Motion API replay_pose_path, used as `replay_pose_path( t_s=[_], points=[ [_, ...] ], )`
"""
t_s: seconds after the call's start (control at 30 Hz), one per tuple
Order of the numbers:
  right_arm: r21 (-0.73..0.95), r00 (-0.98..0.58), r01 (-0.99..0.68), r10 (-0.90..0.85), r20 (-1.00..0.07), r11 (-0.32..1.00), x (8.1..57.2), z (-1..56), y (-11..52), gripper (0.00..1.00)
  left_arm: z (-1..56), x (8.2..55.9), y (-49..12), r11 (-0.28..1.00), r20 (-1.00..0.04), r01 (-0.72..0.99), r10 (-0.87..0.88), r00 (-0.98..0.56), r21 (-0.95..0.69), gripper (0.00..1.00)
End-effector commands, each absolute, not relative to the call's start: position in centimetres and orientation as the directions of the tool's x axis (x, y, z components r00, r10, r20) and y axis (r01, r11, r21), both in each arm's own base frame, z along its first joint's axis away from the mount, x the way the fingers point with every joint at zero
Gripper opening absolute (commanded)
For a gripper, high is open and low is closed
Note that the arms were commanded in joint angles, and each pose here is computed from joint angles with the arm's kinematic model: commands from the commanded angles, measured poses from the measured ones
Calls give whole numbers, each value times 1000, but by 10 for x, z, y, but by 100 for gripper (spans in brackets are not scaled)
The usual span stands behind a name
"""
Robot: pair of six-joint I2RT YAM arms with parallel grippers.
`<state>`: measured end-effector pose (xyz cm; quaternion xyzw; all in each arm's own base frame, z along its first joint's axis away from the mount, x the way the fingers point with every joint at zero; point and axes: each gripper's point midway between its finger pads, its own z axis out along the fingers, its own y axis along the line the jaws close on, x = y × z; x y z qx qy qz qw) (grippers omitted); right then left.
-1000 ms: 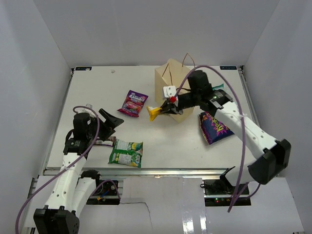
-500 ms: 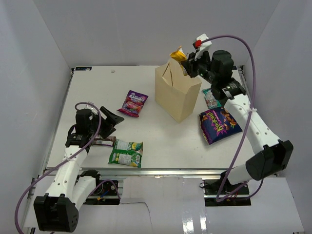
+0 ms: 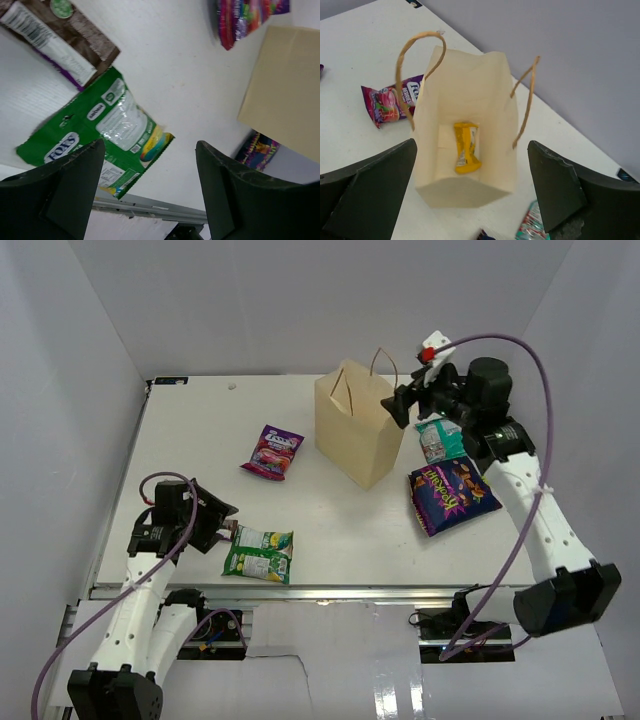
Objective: Place the snacks into the paper bag
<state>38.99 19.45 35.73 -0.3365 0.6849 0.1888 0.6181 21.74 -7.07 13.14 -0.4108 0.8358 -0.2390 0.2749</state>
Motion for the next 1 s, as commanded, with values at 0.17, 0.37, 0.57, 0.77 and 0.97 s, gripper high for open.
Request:
replay_pose_path(
  t_s=[0.17, 0.37, 0.57, 0.77, 0.97],
  points=[
    [-81, -346, -673, -410, -844, 735, 325, 228, 118, 97, 101, 201, -50, 506, -215, -744, -862, -460, -437, 83],
    [-153, -619, -418, -404, -673, 895, 303, 130, 68, 90, 92, 206, -55, 527, -197, -731, -847, -494, -432, 83],
    [-330, -627, -320, -460, -629, 888, 307, 96, 54, 90, 85, 201, -56, 528, -188, -731, -845, -500, -433, 83],
    [-490, -637, -293, -550, -541, 821, 313, 67, 50, 90, 83, 194, -58, 512, -181, -731, -854, -487, -451, 83],
    [-486, -655, -326, -565, -501, 811, 307, 40, 50, 91, 82, 193, -58, 512, -180, -727, -854, -488, -457, 83]
  ],
)
